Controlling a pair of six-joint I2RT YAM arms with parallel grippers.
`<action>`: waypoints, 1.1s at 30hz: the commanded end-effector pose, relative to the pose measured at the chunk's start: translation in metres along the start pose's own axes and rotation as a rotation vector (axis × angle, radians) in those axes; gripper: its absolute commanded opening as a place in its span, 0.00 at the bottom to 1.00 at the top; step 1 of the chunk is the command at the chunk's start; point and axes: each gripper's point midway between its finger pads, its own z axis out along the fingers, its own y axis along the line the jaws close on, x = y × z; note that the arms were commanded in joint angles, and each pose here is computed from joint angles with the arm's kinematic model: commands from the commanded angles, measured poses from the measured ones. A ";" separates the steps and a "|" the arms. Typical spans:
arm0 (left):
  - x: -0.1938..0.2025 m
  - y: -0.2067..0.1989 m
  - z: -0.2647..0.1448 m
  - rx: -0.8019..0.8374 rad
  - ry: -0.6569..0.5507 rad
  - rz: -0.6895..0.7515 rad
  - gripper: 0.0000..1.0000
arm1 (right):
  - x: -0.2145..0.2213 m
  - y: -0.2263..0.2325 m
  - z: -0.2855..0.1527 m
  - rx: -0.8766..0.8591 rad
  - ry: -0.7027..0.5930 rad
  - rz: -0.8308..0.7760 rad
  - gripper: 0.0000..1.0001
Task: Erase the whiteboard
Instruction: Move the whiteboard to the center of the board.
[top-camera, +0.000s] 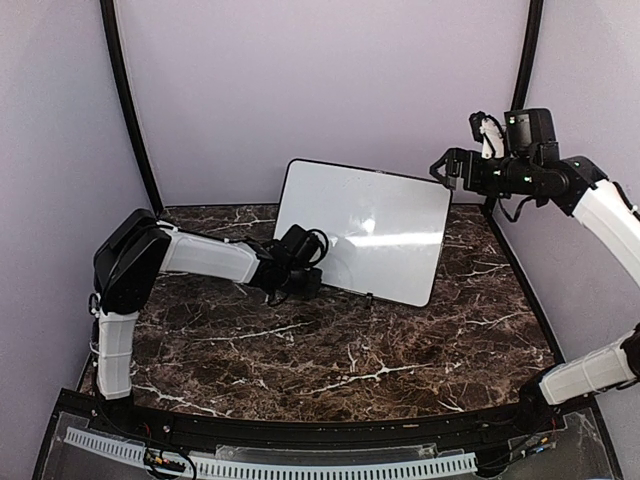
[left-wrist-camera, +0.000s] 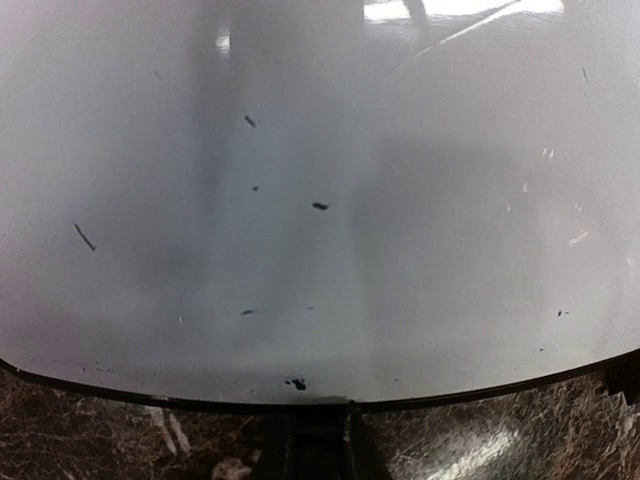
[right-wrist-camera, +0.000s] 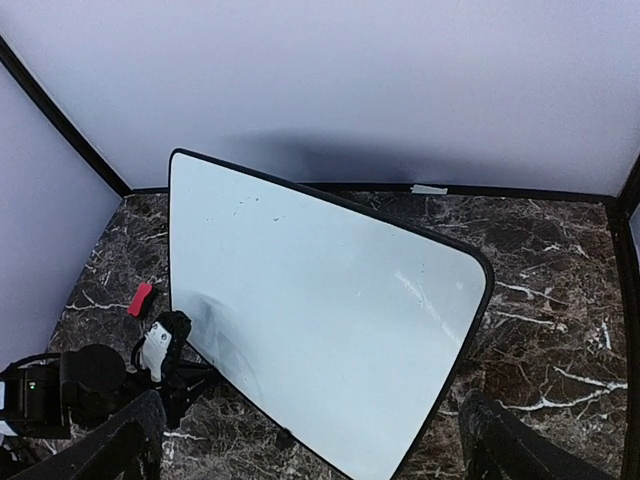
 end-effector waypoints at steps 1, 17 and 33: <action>0.000 -0.041 0.013 0.072 0.015 -0.040 0.00 | -0.012 -0.003 -0.007 0.011 -0.063 0.028 0.99; -0.018 -0.064 0.016 0.121 0.010 -0.073 0.62 | -0.013 -0.025 -0.026 0.125 -0.129 0.061 0.99; -0.066 0.023 -0.137 0.090 -0.157 -0.079 0.99 | 0.037 -0.097 -0.042 0.438 -0.153 0.139 0.99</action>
